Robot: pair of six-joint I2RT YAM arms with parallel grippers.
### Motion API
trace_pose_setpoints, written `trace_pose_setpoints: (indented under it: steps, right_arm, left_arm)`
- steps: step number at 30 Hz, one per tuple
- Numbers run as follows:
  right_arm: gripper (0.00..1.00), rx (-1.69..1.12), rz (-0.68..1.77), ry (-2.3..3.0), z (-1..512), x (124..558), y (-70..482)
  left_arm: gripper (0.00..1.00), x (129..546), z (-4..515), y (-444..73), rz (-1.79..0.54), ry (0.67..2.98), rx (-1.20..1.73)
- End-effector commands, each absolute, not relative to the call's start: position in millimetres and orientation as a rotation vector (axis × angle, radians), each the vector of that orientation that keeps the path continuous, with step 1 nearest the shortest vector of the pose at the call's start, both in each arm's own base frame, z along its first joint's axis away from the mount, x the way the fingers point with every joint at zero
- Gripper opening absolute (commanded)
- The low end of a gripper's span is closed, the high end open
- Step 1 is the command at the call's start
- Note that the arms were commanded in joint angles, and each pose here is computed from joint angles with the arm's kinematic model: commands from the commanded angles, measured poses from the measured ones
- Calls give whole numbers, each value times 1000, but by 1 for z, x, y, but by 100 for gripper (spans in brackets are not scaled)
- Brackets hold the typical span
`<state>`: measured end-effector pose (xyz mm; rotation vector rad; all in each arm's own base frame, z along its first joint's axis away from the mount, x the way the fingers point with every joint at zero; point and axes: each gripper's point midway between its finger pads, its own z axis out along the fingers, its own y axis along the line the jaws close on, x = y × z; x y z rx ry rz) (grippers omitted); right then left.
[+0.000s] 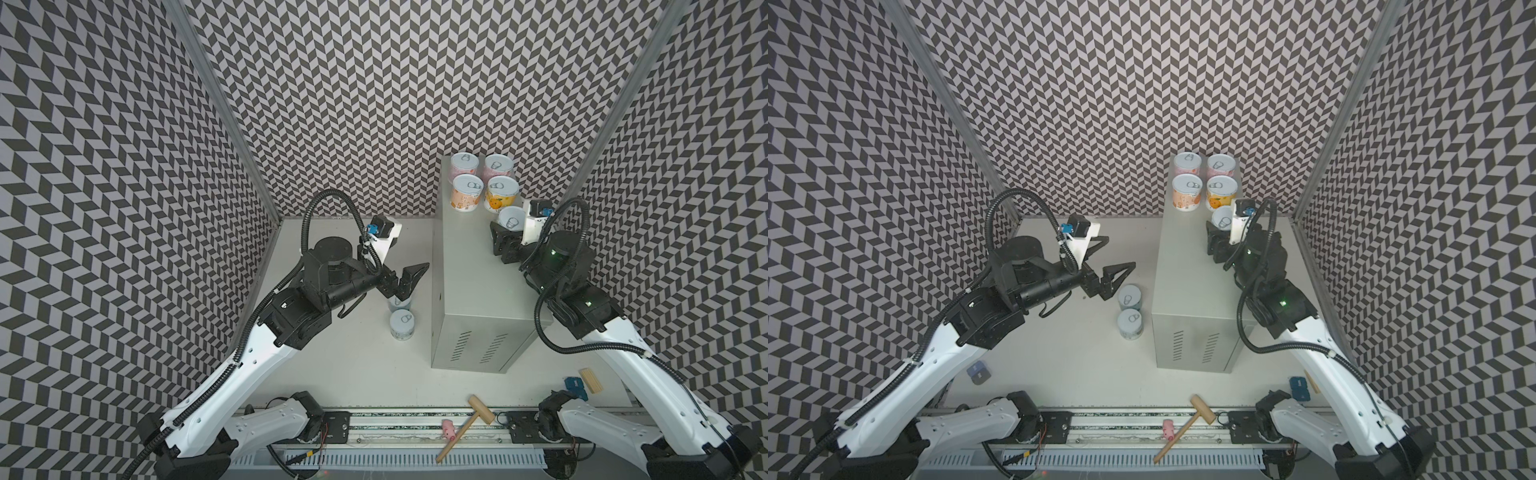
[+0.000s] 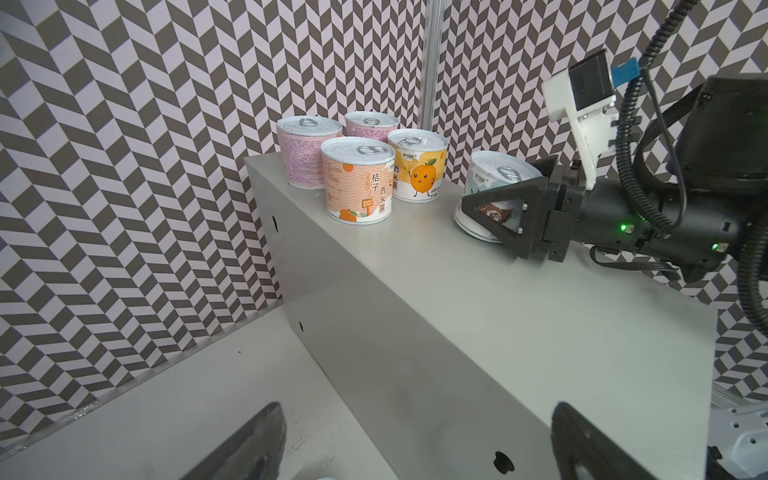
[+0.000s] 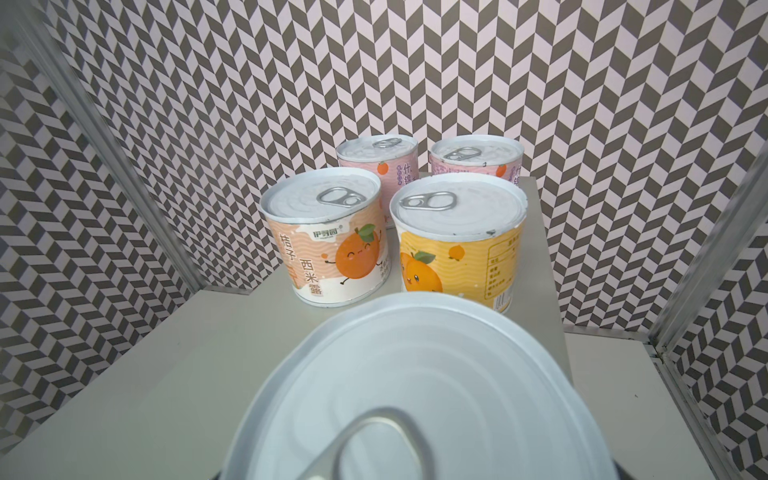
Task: Place and organize the canned foods onto the counter
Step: 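Lower the blue-green can onto the cabinet top beside the yellow can with the right gripper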
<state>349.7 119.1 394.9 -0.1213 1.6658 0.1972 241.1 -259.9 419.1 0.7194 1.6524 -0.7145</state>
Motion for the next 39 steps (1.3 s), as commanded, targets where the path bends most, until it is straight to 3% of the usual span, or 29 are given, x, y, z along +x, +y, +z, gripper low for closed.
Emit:
trace_pose_setpoints:
  steps: [1,7,15,21,30,39]
  right_arm:
    - [77,-146,174,1642,394,352,118]
    - [91,-149,175,1644,390,338,112]
    - [94,-147,189,1653,379,319,105]
    - [92,-166,174,1633,379,319,105]
    - [78,-189,177,1600,389,327,112]
    - [74,-207,186,1592,388,336,119]
  left_arm:
    - [100,241,426,-264,-748,1630,720]
    - [100,244,424,-271,-768,1637,732]
    - [100,244,417,-272,-763,1649,741]
    - [100,245,416,-274,-769,1653,747]
    - [100,223,423,-287,-885,1600,865]
    - [100,214,427,-307,-924,1585,941]
